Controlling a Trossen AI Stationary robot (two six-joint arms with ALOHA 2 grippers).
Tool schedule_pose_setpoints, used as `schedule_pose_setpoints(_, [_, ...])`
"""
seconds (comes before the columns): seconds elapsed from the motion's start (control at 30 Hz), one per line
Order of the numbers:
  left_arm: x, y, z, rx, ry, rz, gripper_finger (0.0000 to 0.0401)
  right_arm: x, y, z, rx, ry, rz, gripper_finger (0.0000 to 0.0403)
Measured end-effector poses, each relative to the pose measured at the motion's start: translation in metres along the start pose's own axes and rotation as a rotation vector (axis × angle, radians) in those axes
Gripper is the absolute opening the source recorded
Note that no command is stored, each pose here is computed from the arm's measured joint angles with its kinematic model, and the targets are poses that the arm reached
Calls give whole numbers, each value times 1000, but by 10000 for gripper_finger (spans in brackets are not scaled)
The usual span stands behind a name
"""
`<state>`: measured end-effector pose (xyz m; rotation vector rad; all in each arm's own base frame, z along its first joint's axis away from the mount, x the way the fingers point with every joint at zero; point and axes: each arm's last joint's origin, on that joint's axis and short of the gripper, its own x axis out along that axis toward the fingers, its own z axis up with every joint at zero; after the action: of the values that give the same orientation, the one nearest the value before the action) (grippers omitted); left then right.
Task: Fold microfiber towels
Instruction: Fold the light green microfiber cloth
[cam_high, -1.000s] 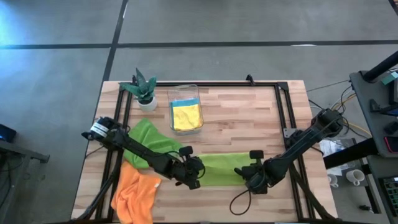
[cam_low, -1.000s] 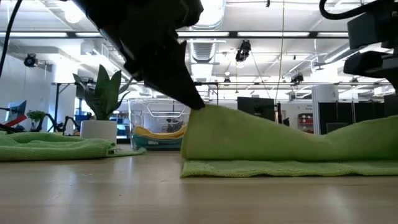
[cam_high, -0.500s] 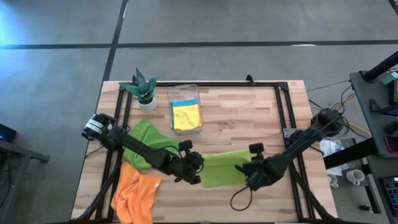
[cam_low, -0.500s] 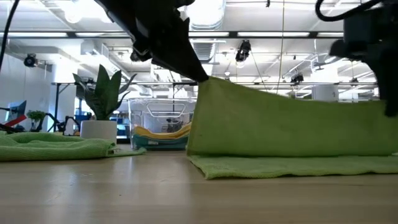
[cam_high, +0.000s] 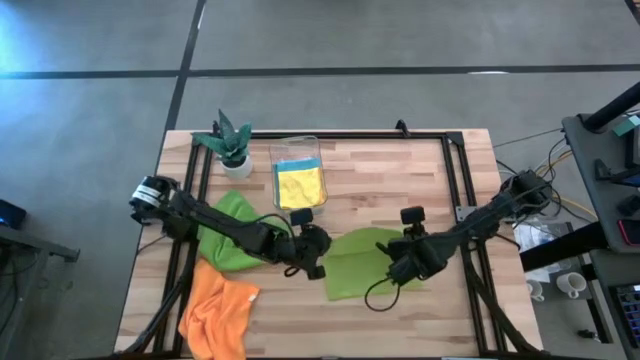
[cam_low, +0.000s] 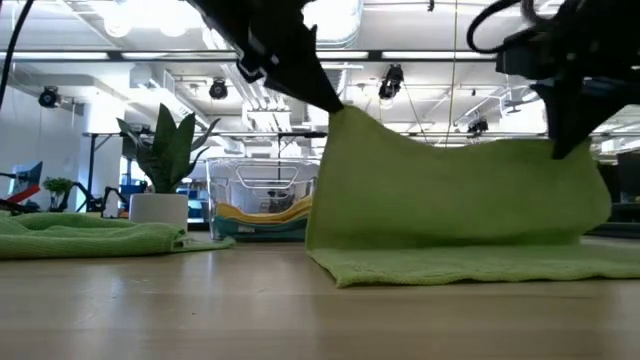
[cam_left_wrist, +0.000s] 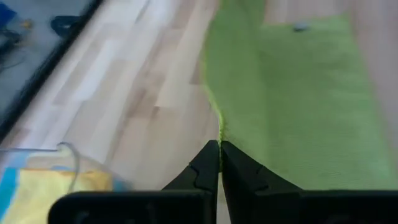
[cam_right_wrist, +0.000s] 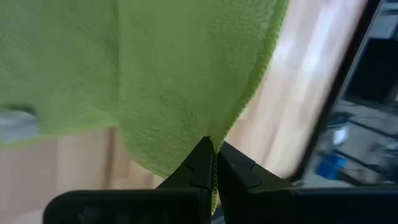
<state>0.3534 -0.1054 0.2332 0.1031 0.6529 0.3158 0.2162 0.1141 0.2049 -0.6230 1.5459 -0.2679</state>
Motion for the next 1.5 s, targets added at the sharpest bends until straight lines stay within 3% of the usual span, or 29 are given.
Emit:
schedule_pose_setpoints(0.17, [-3, -9, -5, 17, 49, -164, 0, -5, 11, 5, 43, -22, 231, 9])
schedule_pose_setpoints(0.33, [6, -25, -16, 28, 84, -271, 0, -11, 26, 5, -3, -51, 314, 9])
schedule_pose_setpoints(0.47, [9, -38, -20, 26, 77, -369, 0, -15, 31, 1, -28, -49, 341, 9])
schedule_pose_setpoints(0.67, [9, -43, -23, 36, 87, -393, 0, -17, 33, 2, -18, -52, 379, 9])
schedule_pose_setpoints(0.9, [11, -51, -24, 21, 63, -497, 0, -13, 39, 4, -19, -75, 409, 9])
schedule_pose_setpoints(1.5, [36, -68, -46, 41, 129, -557, 0, -4, 48, 5, -11, -110, 465, 9])
